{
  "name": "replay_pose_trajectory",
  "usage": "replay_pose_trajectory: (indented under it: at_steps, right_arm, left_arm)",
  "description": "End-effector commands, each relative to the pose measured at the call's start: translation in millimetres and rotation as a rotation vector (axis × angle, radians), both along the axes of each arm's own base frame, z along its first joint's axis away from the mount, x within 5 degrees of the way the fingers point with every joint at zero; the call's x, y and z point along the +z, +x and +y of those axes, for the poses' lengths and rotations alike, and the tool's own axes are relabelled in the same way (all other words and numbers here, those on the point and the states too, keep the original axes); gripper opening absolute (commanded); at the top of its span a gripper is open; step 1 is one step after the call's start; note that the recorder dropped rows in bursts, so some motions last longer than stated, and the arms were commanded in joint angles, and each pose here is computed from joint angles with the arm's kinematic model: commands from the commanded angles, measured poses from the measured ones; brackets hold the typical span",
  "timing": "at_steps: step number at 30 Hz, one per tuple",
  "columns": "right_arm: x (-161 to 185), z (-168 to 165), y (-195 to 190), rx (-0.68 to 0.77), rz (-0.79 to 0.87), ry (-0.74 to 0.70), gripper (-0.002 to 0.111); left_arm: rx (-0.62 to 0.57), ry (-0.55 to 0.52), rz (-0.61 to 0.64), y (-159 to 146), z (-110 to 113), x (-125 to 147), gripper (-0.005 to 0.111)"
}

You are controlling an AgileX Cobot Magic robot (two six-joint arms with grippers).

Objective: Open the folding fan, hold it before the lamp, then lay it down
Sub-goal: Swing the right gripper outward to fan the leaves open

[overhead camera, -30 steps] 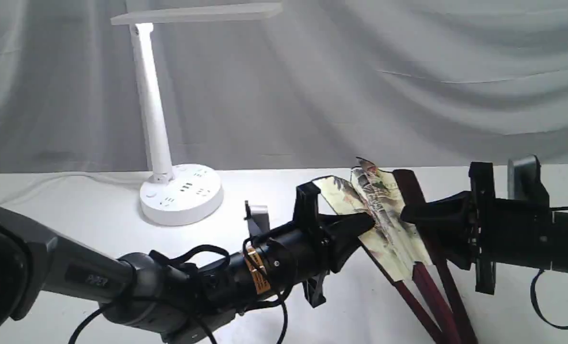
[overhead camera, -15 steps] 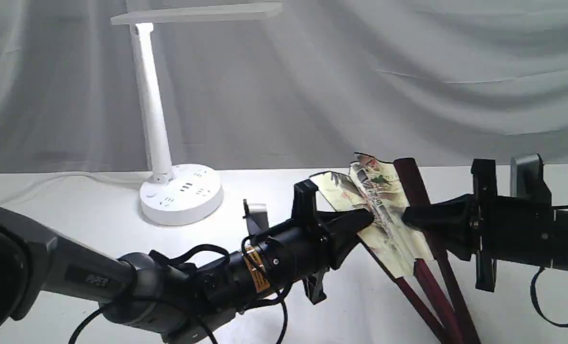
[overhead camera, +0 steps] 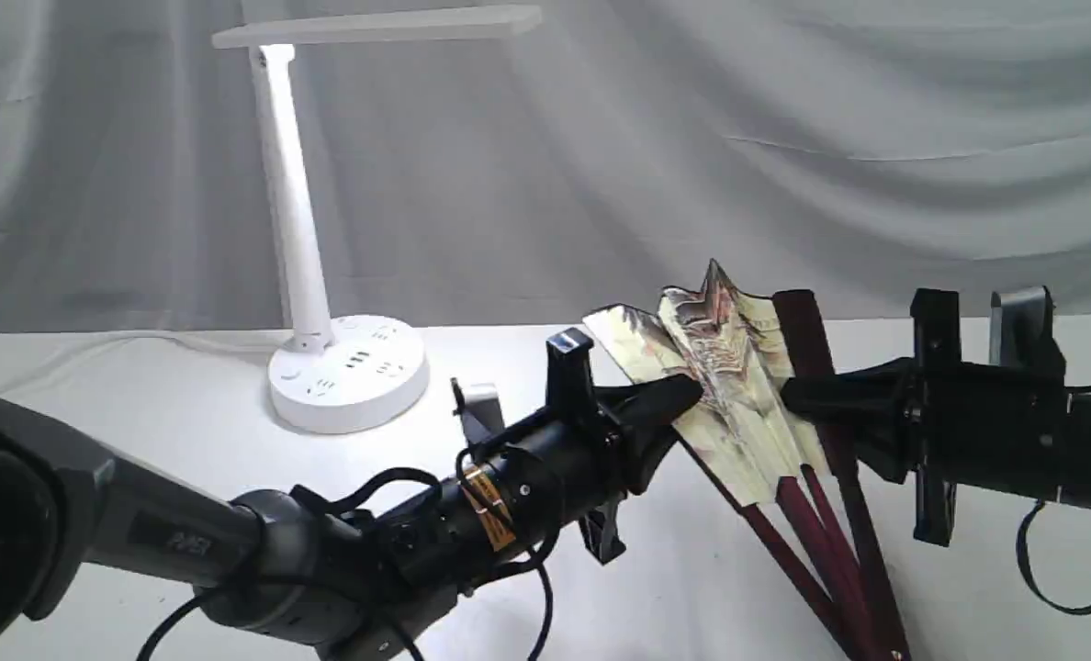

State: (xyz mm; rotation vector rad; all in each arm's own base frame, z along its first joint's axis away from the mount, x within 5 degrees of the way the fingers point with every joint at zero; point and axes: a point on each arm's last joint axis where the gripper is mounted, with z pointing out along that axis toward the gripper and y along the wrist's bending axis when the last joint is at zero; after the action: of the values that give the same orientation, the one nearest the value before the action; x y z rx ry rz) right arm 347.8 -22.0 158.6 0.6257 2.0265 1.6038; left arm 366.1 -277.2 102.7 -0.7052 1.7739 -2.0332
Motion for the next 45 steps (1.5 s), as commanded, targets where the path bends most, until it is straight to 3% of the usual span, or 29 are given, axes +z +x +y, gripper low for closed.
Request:
replay_pose_trajectory:
  at_steps: [1, 19, 36, 45]
  right_arm:
    - [-3.9, -5.7, -2.6, -0.001, 0.002, -0.041, 0.0]
    - [0.0, -60.6, -13.3, -0.14, -0.02, -0.005, 0.0]
    - [-0.6, -115.9, -32.9, -0.309, 0.008, 0.015, 0.0]
    - [-1.7, -119.7, -36.3, -0.308, 0.021, 0.01, 0.0]
  left_arm:
    - [0.134, -0.114, 0.022, 11.5, 10.5, 8.0, 0.0]
    - [0.236, -0.149, 0.02, 17.9, 17.6, 12.2, 0.0]
    - [0.358, -0.084, 0.022, 24.7, 25.4, 7.4, 0.0]
    - [0.477, -0.092, 0.042, 11.7, 8.3, 6.1, 0.0]
